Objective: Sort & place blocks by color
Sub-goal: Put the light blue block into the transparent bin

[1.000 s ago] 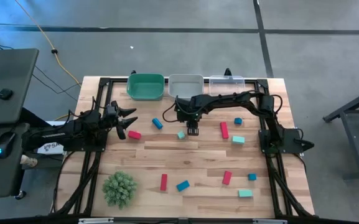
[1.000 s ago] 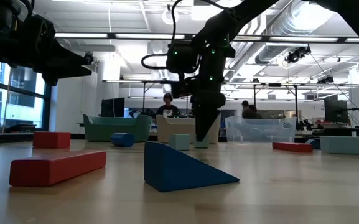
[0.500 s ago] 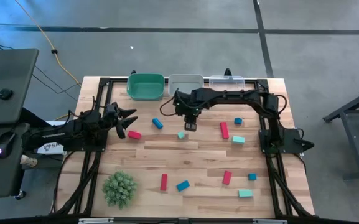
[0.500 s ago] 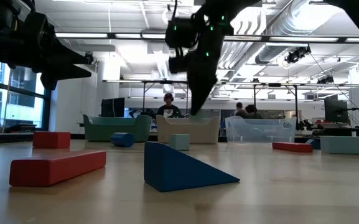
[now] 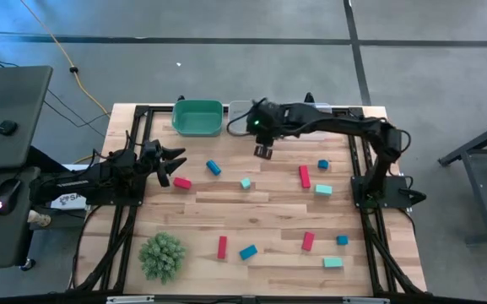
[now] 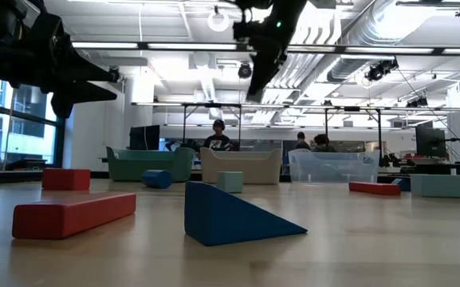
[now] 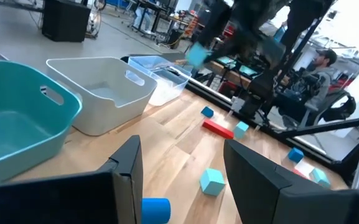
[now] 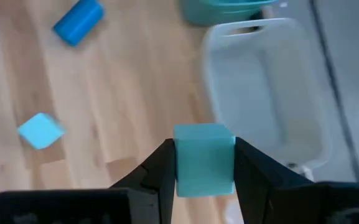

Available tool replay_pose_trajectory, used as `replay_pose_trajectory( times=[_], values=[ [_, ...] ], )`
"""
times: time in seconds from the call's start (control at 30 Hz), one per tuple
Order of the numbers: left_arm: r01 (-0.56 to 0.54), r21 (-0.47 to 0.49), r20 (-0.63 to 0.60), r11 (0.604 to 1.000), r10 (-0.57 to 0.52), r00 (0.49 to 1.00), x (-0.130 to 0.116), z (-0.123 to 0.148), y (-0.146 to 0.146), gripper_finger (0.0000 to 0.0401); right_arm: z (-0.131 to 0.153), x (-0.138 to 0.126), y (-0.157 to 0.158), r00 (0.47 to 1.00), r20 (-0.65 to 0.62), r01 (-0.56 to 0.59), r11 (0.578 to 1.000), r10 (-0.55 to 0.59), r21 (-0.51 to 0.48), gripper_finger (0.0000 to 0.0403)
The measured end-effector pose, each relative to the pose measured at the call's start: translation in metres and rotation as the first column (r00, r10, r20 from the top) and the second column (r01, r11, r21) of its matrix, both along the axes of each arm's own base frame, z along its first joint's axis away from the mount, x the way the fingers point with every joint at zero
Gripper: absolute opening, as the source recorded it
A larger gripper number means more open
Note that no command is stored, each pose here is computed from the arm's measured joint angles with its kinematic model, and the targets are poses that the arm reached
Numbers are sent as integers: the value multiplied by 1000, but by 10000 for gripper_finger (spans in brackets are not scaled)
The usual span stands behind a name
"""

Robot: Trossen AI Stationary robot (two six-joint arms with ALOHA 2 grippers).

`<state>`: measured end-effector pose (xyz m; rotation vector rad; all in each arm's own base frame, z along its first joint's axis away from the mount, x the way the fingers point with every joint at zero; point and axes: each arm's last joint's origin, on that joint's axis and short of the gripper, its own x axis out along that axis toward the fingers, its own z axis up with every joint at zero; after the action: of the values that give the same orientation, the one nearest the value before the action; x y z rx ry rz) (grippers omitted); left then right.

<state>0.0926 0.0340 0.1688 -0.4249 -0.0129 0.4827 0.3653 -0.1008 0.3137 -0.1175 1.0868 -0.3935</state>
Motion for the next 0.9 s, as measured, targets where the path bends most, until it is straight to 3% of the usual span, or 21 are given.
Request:
replay_pose_trajectory(
  times=[0.17, 0.33, 0.47, 0.6, 0.73, 0.9],
  values=[
    [-2, -14, 7, 1000, 2, 1000, 0, 0, 0, 147, 28, -23, -5, 993, 53, 113, 991, -109, -78, 105],
    [-2, -15, 8, 1000, 3, 1000, 0, 0, 0, 147, 53, -50, -12, 970, 97, 238, 953, -223, -186, 105],
    [-16, -59, 30, 998, 18, 999, 0, 0, 0, 147, 71, -75, -23, 918, 156, 394, 890, -366, -231, 105],
    [-54, -111, 60, 992, 61, 996, -1, 0, 1, 147, 81, -101, -38, 829, 200, 559, 783, -522, -274, 105],
    [-99, -142, 85, 985, 111, 990, -1, 1, 2, 147, 80, -126, -58, 739, 193, 673, 703, -645, -228, 105],
    [-138, -142, 87, 980, 151, 985, -2, 1, 3, 147, 49, -147, -86, 691, 90, 722, 684, -717, -100, 107]
  ],
)
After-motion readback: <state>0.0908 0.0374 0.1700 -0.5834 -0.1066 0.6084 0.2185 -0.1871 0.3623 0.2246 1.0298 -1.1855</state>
